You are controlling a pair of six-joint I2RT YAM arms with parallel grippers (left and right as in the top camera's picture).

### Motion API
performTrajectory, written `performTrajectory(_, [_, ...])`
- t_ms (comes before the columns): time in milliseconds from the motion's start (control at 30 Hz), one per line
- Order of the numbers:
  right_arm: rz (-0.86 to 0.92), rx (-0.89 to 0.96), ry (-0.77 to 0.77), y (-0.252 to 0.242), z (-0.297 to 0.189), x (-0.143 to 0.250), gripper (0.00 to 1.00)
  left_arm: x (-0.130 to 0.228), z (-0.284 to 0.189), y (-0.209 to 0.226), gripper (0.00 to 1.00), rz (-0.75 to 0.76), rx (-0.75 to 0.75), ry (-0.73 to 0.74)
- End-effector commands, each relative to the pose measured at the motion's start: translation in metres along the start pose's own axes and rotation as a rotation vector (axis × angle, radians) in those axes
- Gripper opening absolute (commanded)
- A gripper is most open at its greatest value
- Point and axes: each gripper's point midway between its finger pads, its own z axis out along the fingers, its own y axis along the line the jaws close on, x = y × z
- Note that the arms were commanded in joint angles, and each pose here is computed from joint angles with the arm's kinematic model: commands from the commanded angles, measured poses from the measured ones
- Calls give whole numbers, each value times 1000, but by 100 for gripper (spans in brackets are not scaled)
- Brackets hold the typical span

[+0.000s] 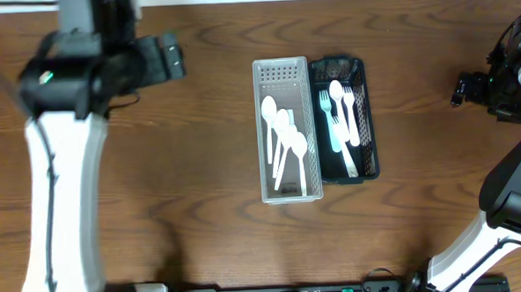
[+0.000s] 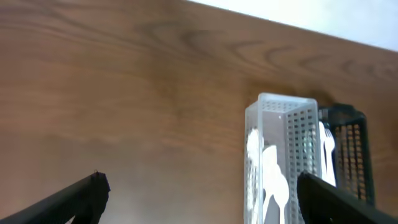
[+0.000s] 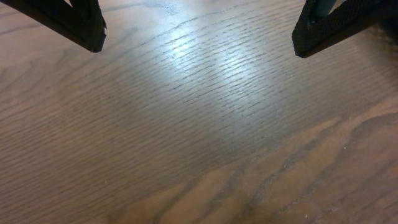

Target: Pack container

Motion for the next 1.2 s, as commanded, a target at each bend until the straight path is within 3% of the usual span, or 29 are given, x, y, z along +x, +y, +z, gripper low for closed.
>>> performTrajectory(0, [-5, 1, -6, -3, -1, -1, 99, 13, -43, 5, 98, 29, -12, -36])
performTrajectory(167, [-5, 2, -6, -3, -1, -1, 99, 54, -95, 7, 98, 22, -10, -48])
performTrajectory(500, [-5, 2, -6, -3, -1, -1, 99, 151, -201, 10, 98, -8, 62, -298])
performTrajectory(667, [-5, 2, -6, -3, -1, -1, 99, 182, -236, 11, 98, -4, 100, -433])
performTrajectory(900, [-5, 1, -6, -3, -1, -1, 99, 219, -254, 16, 98, 6, 113, -485])
performTrajectory(1167, [-5, 1, -6, -3, -1, -1, 99, 246, -244, 24, 98, -10, 87, -385])
